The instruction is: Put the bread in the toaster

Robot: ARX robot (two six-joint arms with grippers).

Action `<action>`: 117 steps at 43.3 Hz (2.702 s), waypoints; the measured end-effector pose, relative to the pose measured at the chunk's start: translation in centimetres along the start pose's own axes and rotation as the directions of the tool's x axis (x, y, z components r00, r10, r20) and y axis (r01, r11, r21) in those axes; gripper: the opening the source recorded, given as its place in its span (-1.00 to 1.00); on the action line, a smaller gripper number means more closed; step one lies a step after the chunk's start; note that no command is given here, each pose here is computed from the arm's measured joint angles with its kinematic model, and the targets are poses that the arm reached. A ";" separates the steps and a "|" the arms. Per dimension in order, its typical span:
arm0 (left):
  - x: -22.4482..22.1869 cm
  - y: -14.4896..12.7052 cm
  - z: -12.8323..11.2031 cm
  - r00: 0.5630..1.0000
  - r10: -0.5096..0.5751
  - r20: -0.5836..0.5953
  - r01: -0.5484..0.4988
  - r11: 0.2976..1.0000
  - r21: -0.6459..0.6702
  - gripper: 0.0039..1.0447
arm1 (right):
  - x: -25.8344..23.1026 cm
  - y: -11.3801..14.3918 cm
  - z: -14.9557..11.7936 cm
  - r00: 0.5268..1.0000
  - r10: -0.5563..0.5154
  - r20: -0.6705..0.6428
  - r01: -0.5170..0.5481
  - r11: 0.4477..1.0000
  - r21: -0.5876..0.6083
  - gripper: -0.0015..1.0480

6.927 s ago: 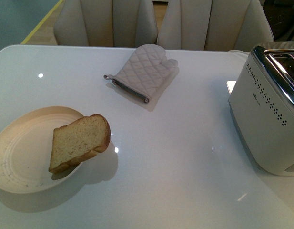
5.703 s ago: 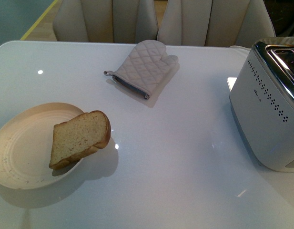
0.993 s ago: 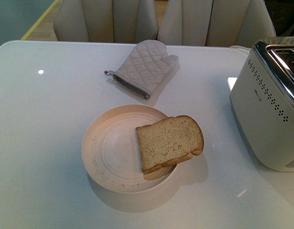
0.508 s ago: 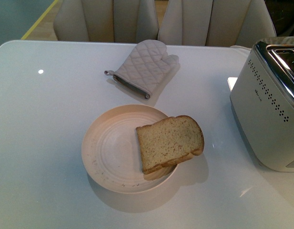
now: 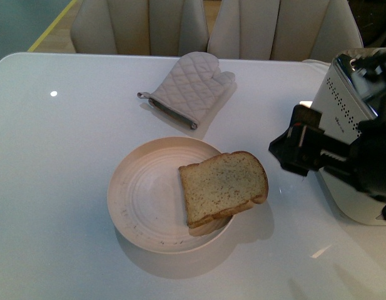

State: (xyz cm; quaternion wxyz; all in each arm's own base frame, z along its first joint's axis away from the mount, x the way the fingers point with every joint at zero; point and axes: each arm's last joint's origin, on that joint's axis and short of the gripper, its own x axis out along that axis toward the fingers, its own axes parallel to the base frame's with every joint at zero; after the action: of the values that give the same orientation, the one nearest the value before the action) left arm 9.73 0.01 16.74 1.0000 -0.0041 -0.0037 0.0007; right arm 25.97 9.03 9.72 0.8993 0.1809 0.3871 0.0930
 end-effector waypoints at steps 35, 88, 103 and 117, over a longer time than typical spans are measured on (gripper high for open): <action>0.0 0.0 0.0 1.000 0.000 0.000 0.000 1.000 0.000 0.87 | 10.6 -1.5 -2.6 0.976 0.092 -0.197 -0.038 0.964 0.263 0.18; 0.0 0.0 0.0 1.000 0.000 0.000 0.000 1.000 0.000 0.87 | -11.3 -0.7 18.5 0.850 -0.218 0.479 0.417 0.835 -0.360 -0.94; 0.0 0.0 0.0 1.000 0.000 0.000 0.000 1.000 0.000 0.87 | -10.3 -1.8 16.5 0.884 -0.277 0.377 0.421 0.824 -0.380 -0.94; 0.0 0.0 0.0 1.000 0.000 0.000 0.000 1.000 0.000 0.87 | -8.9 -2.7 14.3 0.890 -0.320 0.325 0.429 0.829 -0.359 -0.94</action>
State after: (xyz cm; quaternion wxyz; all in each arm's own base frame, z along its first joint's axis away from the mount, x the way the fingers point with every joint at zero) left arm 9.73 0.01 16.74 1.0000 -0.0041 -0.0037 0.0007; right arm 30.41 0.18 23.55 0.9589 -0.0872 0.2685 -0.0289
